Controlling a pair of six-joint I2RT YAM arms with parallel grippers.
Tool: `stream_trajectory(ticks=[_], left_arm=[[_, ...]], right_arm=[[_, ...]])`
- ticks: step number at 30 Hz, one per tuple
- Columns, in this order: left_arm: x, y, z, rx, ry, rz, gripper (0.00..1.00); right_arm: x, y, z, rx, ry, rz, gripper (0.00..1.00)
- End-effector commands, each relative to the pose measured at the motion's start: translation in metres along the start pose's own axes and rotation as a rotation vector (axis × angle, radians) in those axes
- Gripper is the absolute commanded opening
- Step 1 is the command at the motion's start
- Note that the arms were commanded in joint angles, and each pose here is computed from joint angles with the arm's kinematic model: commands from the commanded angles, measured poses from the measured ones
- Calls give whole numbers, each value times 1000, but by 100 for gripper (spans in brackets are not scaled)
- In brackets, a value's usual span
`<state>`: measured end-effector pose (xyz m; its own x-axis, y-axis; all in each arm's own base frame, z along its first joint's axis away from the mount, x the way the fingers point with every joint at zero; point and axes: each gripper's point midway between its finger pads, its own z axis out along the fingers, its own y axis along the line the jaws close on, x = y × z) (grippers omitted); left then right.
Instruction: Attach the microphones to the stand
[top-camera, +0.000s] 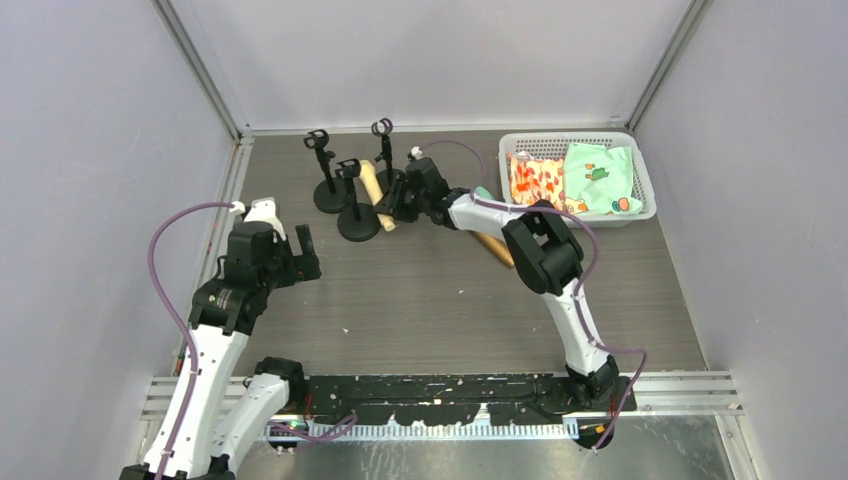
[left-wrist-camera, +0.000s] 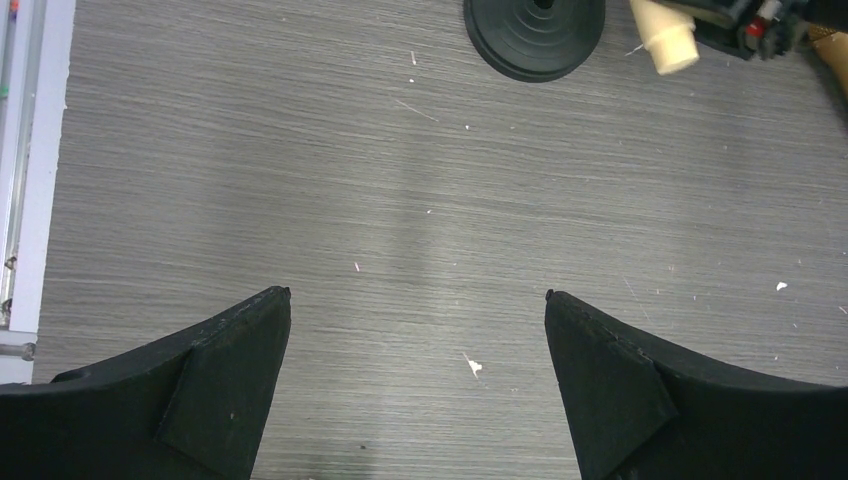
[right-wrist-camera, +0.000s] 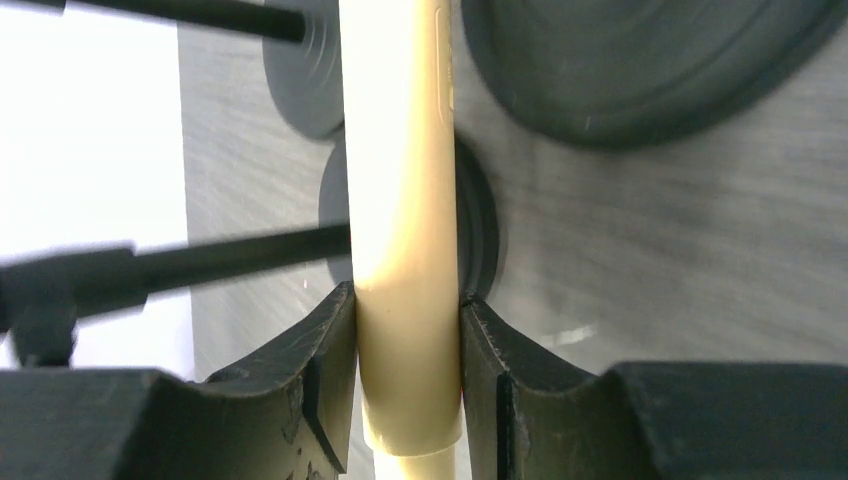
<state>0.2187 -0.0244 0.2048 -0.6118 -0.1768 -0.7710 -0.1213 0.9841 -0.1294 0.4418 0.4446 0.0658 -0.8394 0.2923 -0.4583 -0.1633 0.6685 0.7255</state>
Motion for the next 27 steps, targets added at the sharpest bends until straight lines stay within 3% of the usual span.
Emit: stream_trajectory(ticks=[1, 17, 27], left_arm=[[-7, -3, 1, 13, -26, -12, 99], [-14, -1, -10, 18, -87, -27, 98], [-17, -2, -16, 31, -117, -31, 98]], right_arm=[[-2, 43, -54, -36, -7, -150, 20], [94, -43, -208, 388, 196, -404, 20], [146, -102, -281, 654, 263, -543, 32]])
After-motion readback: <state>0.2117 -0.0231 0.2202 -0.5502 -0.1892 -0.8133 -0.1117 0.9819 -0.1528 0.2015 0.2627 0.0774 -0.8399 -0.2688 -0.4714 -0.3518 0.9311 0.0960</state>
